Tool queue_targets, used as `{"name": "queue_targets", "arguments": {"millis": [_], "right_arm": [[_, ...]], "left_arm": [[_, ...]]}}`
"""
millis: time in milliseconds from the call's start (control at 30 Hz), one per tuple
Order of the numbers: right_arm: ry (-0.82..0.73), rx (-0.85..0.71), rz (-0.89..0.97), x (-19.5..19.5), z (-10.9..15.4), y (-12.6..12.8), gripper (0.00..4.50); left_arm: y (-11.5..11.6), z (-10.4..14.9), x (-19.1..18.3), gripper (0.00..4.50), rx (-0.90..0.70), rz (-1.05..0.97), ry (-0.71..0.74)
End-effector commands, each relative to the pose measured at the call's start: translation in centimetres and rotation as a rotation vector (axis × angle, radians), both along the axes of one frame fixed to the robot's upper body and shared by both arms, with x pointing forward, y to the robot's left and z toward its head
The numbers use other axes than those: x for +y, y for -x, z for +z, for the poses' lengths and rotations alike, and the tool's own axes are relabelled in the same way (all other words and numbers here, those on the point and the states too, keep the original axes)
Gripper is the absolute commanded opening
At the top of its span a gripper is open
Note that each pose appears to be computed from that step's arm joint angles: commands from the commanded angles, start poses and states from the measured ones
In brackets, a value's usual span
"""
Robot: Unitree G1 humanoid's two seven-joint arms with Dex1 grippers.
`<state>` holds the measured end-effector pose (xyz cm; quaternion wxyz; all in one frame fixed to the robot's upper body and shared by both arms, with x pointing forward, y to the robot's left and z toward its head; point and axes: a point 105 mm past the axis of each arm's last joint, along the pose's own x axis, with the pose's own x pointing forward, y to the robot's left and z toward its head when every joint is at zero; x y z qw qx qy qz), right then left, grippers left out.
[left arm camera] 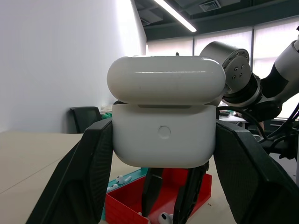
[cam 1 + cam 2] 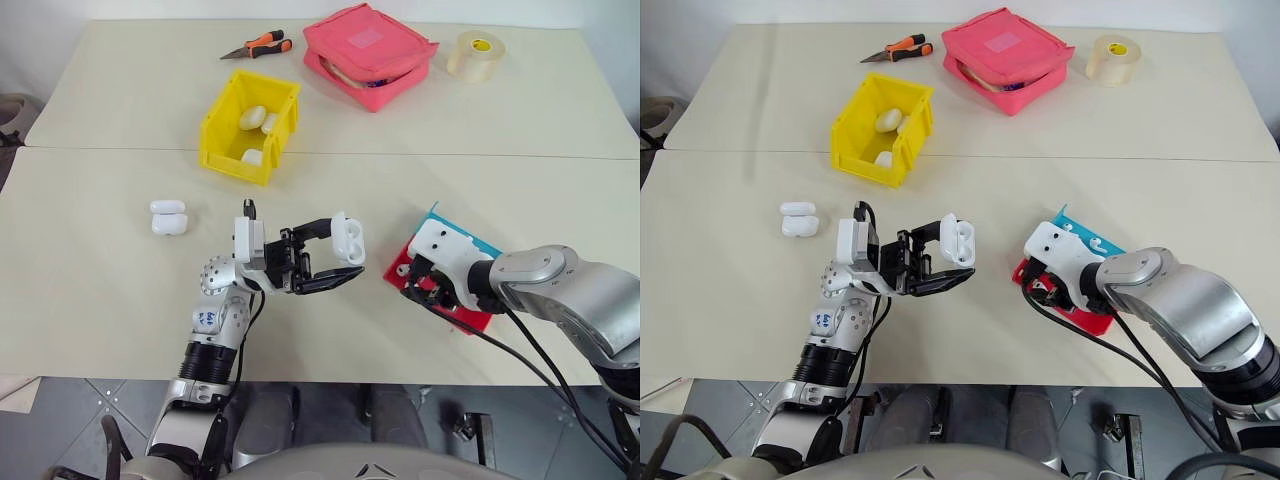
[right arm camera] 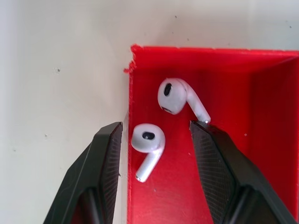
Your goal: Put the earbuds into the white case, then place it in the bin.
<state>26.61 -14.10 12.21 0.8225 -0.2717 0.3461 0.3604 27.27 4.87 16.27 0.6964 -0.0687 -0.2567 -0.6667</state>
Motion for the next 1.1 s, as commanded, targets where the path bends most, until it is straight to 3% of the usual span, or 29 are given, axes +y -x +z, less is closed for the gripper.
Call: {"name": "queue_targets", "arguments": {"millis": [33, 333, 433, 567, 900, 1100], "right_arm": [[0.017, 0.060, 0.008, 0.1, -1.3, 0.8, 2.38], [0.038, 0.081, 0.006, -0.5, -1.5, 1.3, 2.38], [0.036, 0.089, 0.008, -0.4, -1.7, 1.5, 1.73], [0.035, 0.085, -0.001, -0.5, -1.8, 1.5, 0.54], [0.019, 0.047, -0.005, -0.6, -0.8, 1.2, 0.54], [-0.121, -0.015, -0.034, -3.1, 2.8, 2.4, 0.54]], "left_arm": [[0.3, 1.0, 0.0, 2.80, -0.054, 0.006, 0.012], [0.3, 1.1, 0.0, 2.80, -0.055, 0.009, 0.013], [0.3, 1.1, 0.0, 2.80, -0.056, 0.008, 0.013], [0.3, 1.2, 0.1, 2.80, -0.057, 0.008, 0.011], [0.4, 1.2, 0.0, 2.80, -0.060, -0.011, 0.000], [0.5, 1.3, 0.2, 2.80, -0.054, -0.066, -0.015]]}}
